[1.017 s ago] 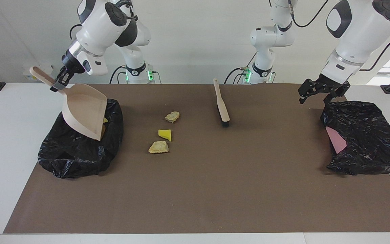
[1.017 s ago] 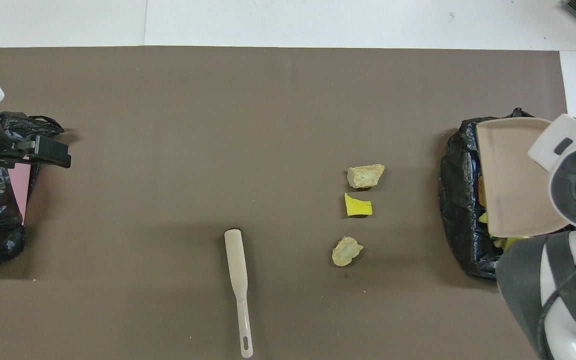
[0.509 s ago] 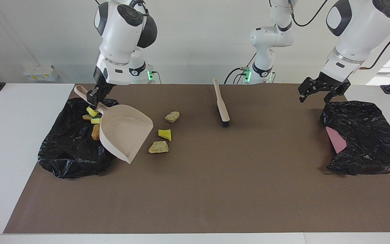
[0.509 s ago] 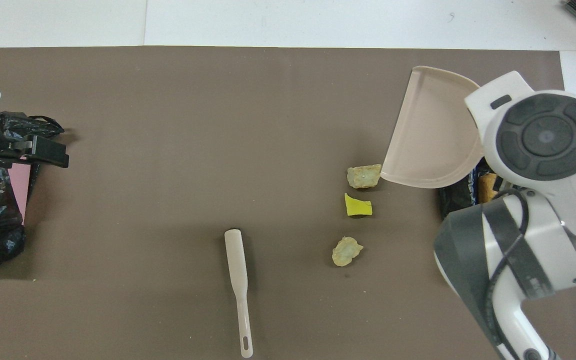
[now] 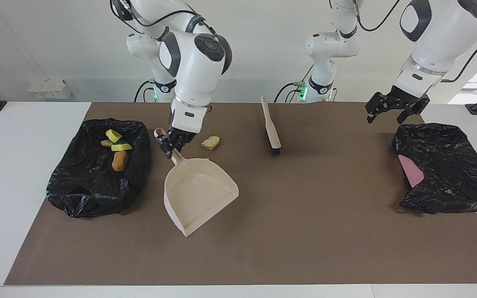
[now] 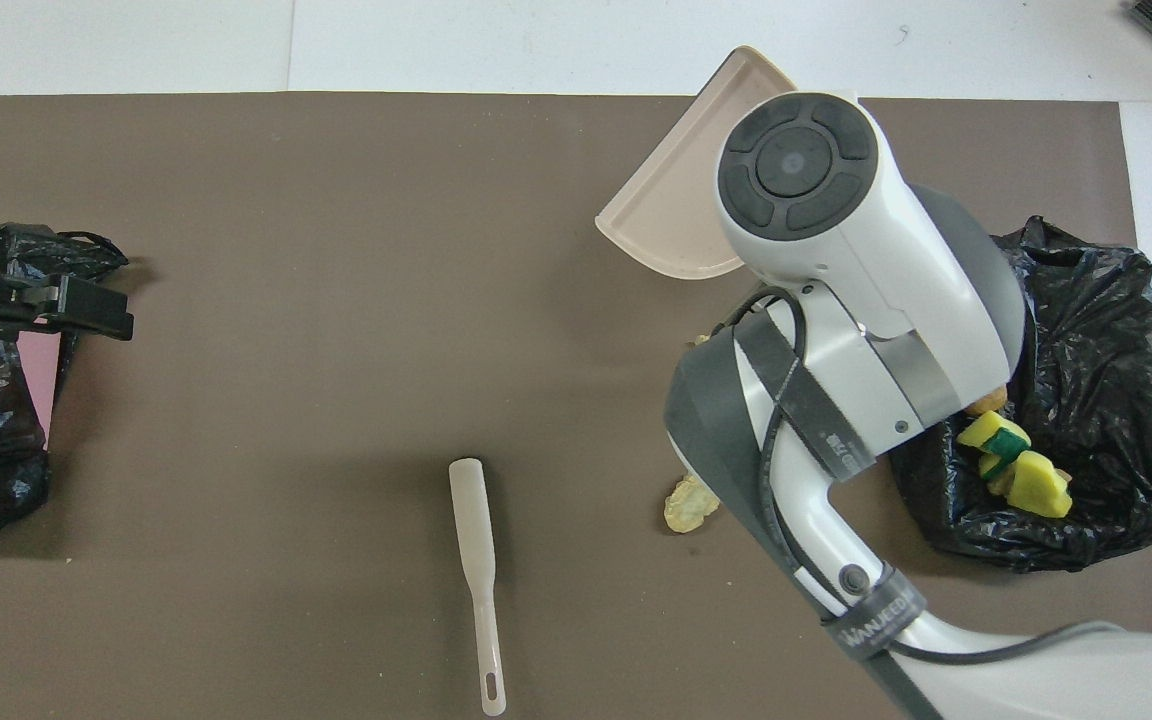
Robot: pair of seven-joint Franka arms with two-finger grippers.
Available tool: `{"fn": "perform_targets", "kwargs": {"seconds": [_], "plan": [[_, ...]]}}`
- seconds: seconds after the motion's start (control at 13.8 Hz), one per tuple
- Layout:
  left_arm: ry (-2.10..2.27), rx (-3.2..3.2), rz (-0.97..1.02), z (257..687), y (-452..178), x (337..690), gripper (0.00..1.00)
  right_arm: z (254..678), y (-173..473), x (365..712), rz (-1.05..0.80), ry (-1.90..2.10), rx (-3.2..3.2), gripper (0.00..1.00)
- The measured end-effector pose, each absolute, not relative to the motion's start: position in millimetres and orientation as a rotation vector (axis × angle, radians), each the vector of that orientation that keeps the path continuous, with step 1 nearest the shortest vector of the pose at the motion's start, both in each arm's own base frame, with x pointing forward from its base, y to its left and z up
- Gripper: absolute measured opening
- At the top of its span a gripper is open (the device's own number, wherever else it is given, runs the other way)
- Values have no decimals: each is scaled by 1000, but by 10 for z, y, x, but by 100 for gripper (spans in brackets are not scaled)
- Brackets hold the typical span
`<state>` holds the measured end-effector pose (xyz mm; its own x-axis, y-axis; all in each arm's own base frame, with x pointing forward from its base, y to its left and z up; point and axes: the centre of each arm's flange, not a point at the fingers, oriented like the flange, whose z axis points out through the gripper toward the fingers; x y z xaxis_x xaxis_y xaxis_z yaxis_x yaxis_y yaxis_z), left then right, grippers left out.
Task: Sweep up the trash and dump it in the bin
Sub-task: 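Return the dustpan to the table center with the right gripper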
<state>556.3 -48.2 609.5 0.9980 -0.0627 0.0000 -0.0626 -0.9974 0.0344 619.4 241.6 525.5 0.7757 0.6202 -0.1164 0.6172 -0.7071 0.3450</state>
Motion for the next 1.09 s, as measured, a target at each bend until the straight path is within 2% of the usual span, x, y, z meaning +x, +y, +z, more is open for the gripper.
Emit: {"fn": "perform_targets", "kwargs": {"seconds": [0.22,0.58,1.09], "plan": [[-100,3106,-2,6095,-490,5561,100,5124,2800,6246,66,723,2747,31],[-103,3106,-5,6095,-499,5559,100,4642,3577,6174,101,363,2973,31],[-104,3106,-18,6095,-502,5543,100,3977,4620,5901,72,106,3121,31]]}}
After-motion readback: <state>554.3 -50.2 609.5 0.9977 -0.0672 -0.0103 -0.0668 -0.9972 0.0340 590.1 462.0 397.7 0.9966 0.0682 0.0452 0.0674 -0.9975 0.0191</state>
